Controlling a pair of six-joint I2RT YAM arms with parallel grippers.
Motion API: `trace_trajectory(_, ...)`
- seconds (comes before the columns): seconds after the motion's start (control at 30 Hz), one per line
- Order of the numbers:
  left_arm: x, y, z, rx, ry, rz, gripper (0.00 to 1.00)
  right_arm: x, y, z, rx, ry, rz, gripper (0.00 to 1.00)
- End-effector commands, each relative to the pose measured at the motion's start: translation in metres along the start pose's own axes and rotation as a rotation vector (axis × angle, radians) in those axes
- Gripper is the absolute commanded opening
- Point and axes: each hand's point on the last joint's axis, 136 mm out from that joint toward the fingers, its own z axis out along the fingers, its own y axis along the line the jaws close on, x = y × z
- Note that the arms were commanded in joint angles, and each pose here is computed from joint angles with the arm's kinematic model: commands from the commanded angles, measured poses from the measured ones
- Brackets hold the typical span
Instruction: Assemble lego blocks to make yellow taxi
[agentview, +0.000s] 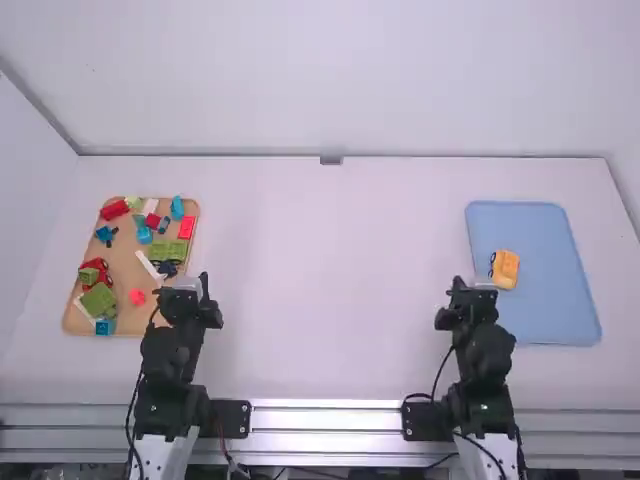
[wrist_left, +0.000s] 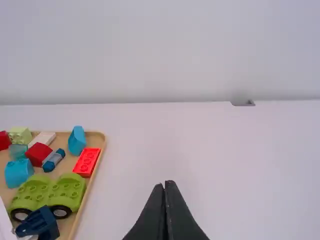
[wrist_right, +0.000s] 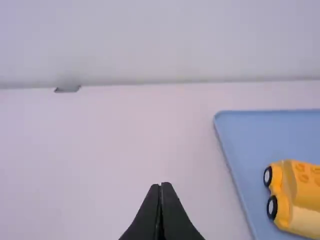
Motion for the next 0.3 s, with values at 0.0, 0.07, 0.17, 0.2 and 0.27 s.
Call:
trace_trajectory(0.0, 0.004, 0.001, 0.000, -0.004, 0.006, -0.006, 0.00, 0.000, 0.001, -0.001, -0.003, -0.015, 0.005, 0.00)
trace_trajectory(0.07, 0.004, 0.001, 0.000, -0.004, 0.006, -0.006, 0.00, -0.004, 0.001, -0.002, -0.003, -0.032, 0.004, 0.00)
trace_trajectory(0.17, 0.004, 0.001, 0.000, -0.004, 0.006, -0.006, 0.00, -0.011, 0.001, -0.004, -0.003, -0.063, 0.004, 0.00)
trace_trajectory(0.2, 0.004, 0.001, 0.000, -0.004, 0.006, -0.006, 0.00, -0.013, 0.001, -0.005, -0.003, -0.073, 0.004, 0.00)
trace_trajectory(0.27, 0.004, 0.001, 0.000, -0.004, 0.006, -0.006, 0.00, -0.016, 0.001, -0.006, -0.003, -0.088, 0.004, 0.00)
